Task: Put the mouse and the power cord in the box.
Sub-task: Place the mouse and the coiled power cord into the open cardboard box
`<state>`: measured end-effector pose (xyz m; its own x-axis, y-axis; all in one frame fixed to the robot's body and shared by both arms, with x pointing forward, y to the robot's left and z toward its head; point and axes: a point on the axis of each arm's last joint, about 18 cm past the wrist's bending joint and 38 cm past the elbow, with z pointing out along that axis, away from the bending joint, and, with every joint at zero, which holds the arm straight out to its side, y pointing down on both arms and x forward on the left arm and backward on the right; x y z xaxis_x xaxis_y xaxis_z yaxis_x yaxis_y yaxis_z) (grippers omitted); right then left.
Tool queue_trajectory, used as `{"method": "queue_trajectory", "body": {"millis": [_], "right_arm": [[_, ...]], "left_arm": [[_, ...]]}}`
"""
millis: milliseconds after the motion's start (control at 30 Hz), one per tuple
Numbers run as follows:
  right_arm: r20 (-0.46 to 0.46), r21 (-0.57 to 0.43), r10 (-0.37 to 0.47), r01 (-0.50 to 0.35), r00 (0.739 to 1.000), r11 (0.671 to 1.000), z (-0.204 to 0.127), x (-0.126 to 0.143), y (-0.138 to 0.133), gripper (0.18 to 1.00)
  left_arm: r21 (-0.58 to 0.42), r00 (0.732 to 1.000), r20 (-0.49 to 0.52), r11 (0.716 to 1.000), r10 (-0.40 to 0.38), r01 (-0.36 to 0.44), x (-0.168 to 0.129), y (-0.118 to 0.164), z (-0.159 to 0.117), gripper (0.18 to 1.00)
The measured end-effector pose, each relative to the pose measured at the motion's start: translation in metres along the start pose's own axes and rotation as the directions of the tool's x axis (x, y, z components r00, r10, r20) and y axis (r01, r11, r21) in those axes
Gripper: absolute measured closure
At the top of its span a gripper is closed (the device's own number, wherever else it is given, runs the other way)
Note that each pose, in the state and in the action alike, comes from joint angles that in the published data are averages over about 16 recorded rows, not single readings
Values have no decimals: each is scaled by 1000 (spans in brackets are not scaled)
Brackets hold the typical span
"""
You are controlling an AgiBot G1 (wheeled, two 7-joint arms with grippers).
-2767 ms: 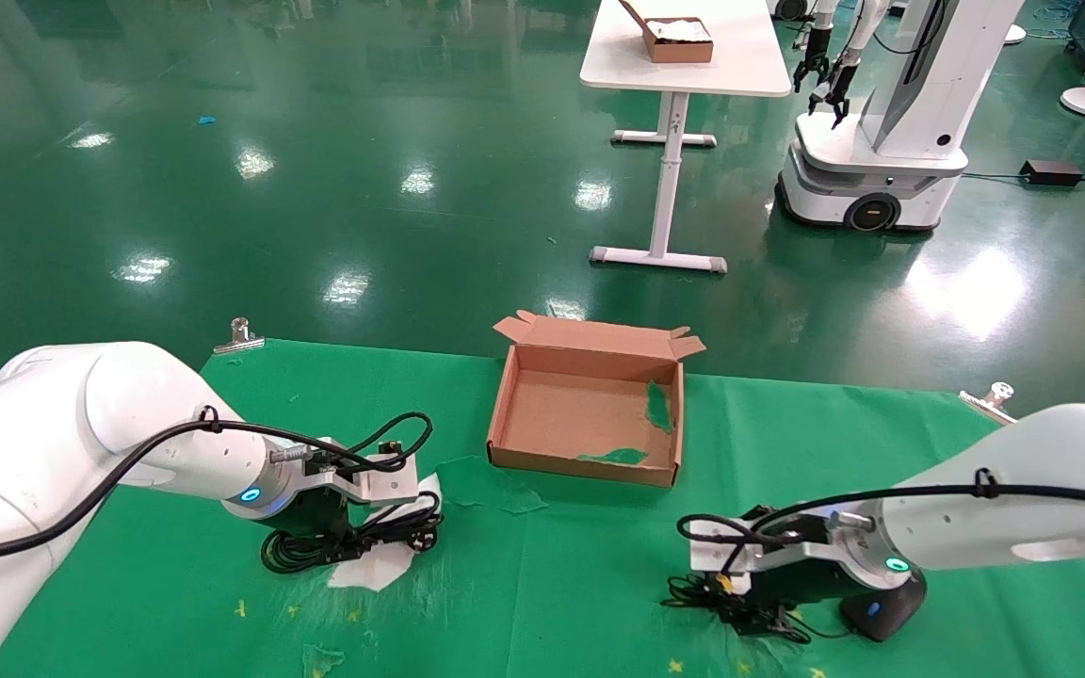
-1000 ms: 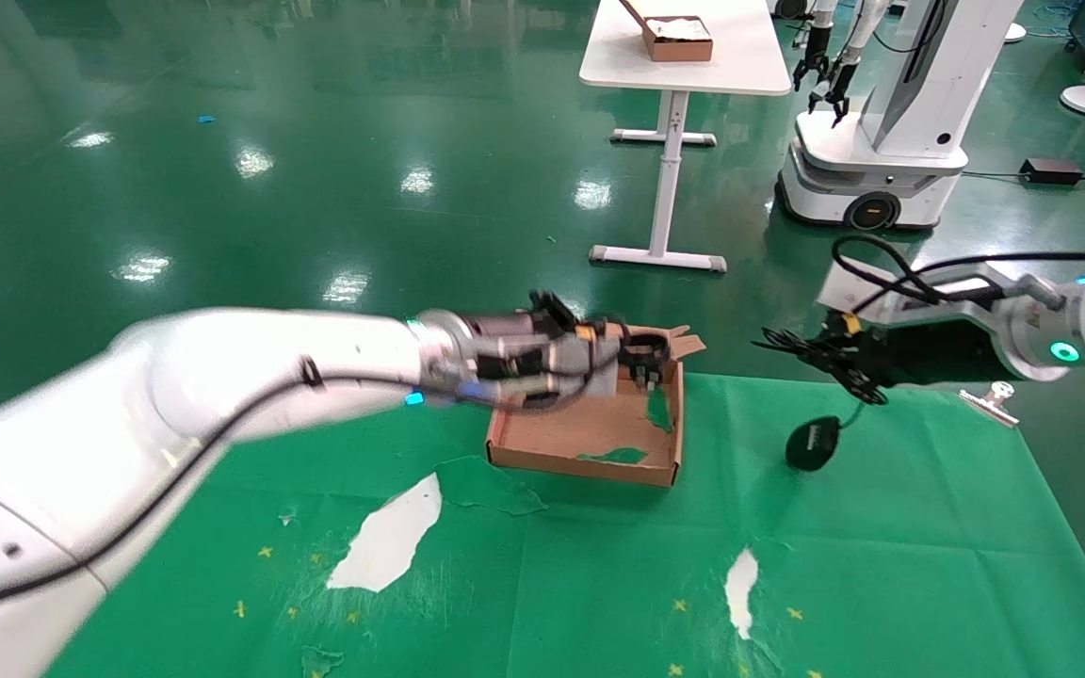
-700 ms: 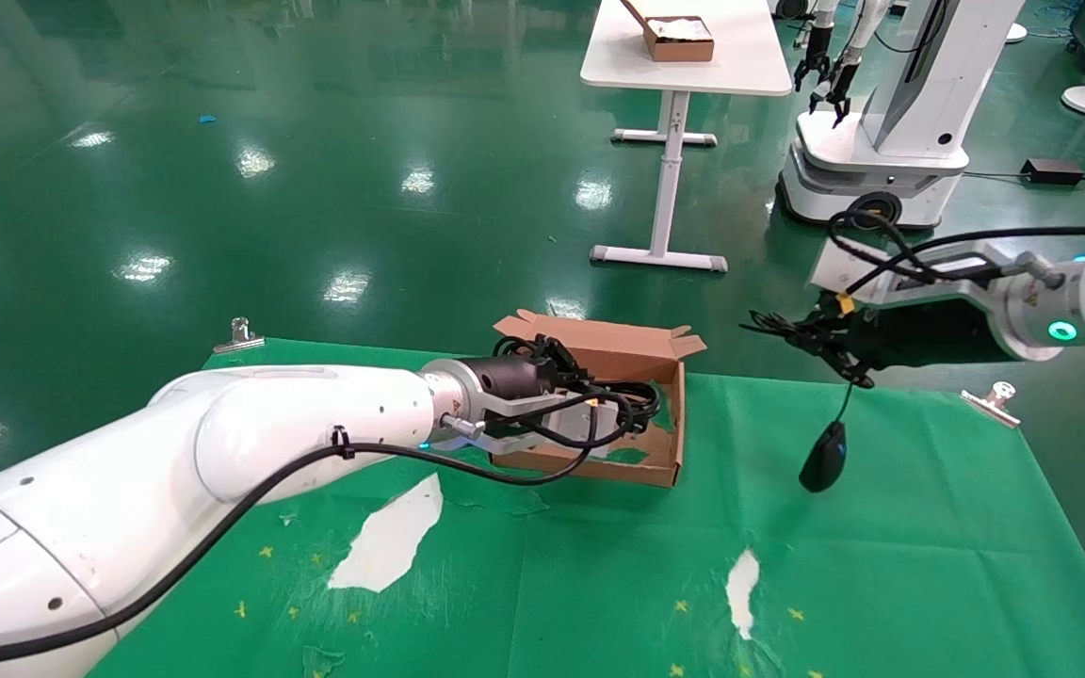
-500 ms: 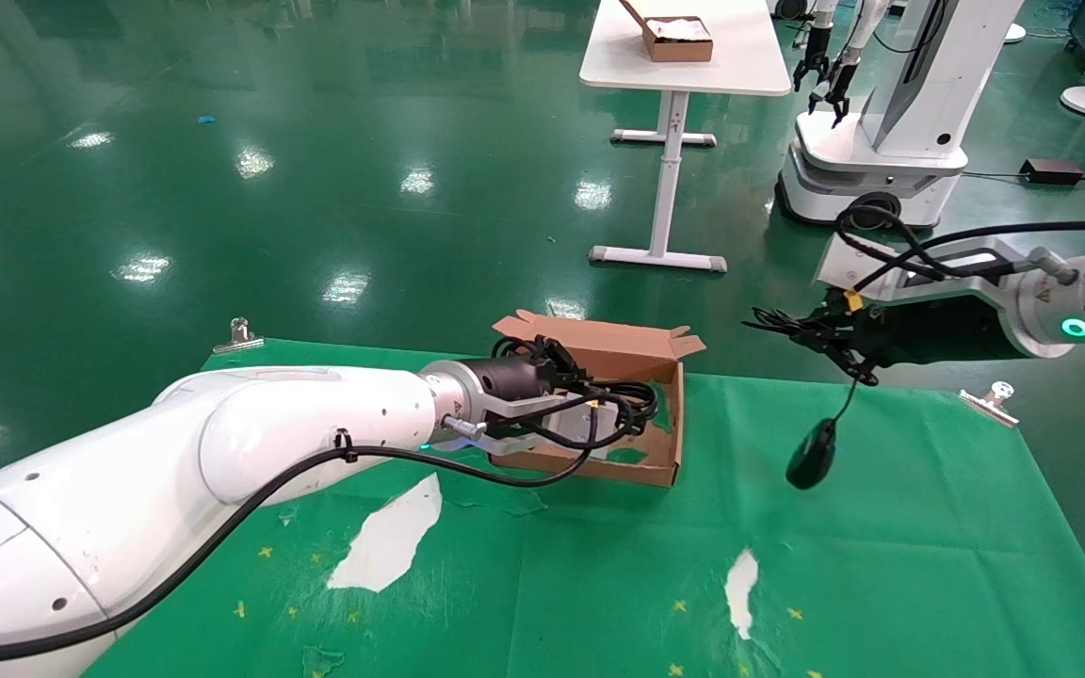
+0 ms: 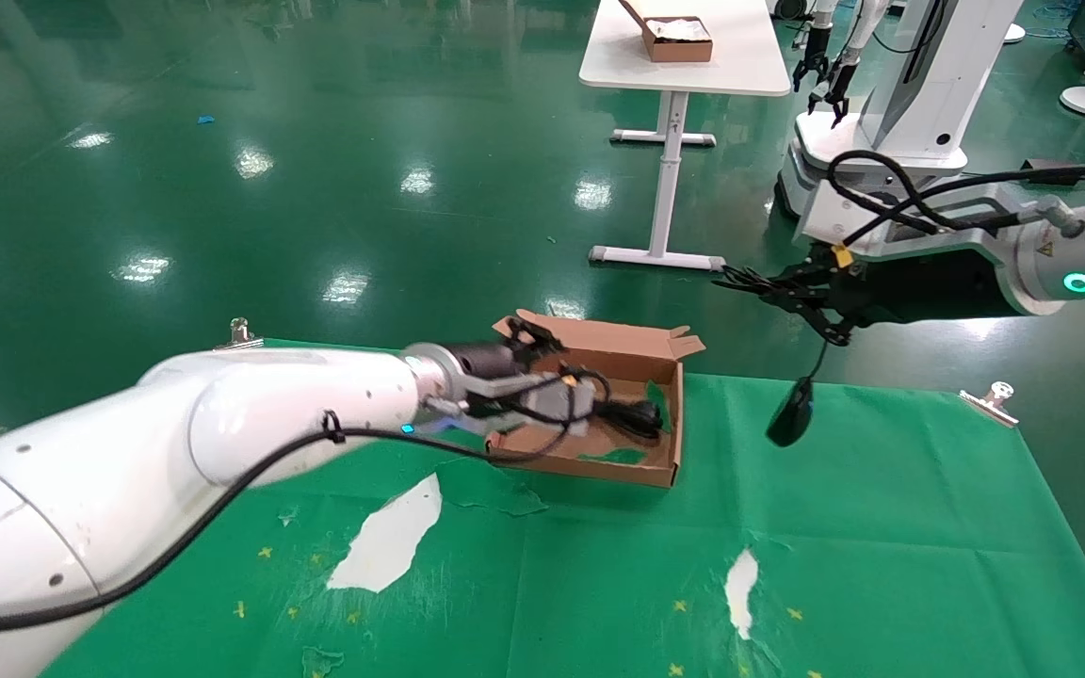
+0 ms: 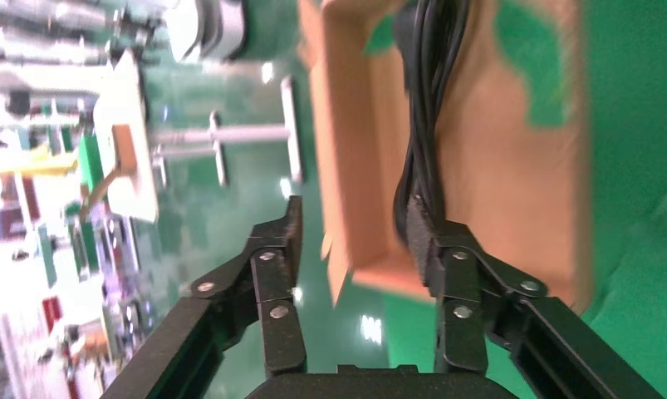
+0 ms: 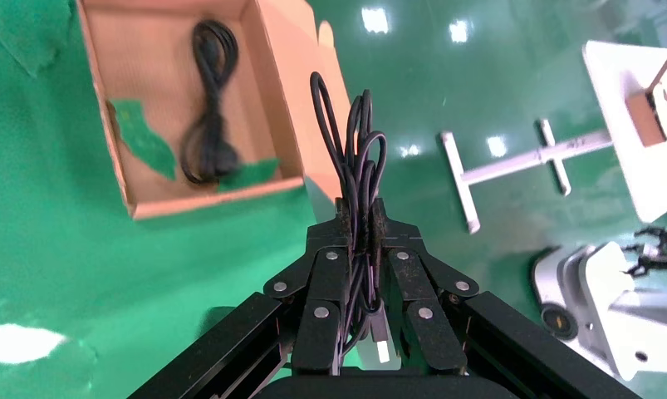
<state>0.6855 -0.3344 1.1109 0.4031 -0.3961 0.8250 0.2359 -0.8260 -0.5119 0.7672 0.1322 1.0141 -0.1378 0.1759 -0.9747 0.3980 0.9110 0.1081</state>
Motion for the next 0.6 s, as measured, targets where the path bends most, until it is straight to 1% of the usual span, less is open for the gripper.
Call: {"method": "queue_trajectory", "body": {"millis": [100,200,400,500,600], "right_arm": [[2,21,-26,26,1000,999,4,-1,-12,962],[5,45,-54,54,999,998,11,-4,-25,962],[14,103,-106,104,994,989,36,-15,-59,962],[27,135,-119,114,993,984,53,-25,-77,962],[46,155,-128,120,991,981,73,-39,-92,962]], "left_arm": [[-65,999,15,997,-40,41,-7,25,-4,696],[-141,995,38,986,-88,92,-16,57,-12,636],[-276,981,87,942,-171,189,-29,115,-35,504],[-321,975,104,921,-197,221,-32,135,-45,439],[-349,970,117,905,-215,243,-35,149,-53,376]]}}
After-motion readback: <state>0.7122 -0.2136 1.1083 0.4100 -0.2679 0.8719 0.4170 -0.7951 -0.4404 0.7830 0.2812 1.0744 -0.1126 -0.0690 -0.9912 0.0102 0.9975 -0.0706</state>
